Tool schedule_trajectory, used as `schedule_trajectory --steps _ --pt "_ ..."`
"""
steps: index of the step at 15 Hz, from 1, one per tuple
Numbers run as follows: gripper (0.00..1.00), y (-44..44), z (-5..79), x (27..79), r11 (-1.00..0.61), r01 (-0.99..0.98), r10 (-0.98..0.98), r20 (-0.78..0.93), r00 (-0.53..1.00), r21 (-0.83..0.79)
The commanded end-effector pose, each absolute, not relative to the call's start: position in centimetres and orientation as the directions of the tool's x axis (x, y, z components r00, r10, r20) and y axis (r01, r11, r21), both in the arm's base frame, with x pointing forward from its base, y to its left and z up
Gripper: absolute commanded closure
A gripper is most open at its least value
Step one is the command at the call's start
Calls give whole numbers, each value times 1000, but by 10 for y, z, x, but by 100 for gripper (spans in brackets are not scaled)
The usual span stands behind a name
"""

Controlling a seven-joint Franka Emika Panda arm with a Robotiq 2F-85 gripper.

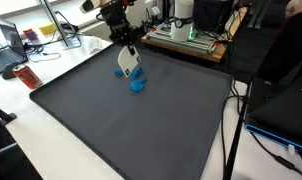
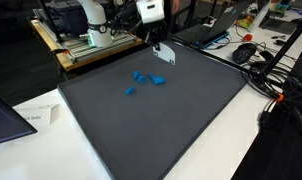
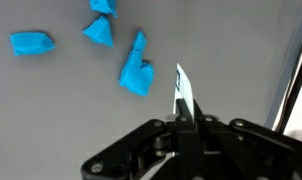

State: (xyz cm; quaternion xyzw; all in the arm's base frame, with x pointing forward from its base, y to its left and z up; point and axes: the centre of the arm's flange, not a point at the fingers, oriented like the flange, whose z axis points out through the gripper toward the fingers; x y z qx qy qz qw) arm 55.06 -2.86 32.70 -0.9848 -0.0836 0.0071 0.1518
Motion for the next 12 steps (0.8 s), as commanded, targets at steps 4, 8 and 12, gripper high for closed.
schedule_trajectory --steps 4,8,12 --pt "99 4 359 525 -956 272 265 75 961 -112" --pt "99 11 352 515 -950 309 303 100 948 -41" --pt "96 10 346 527 -947 315 308 88 947 -69"
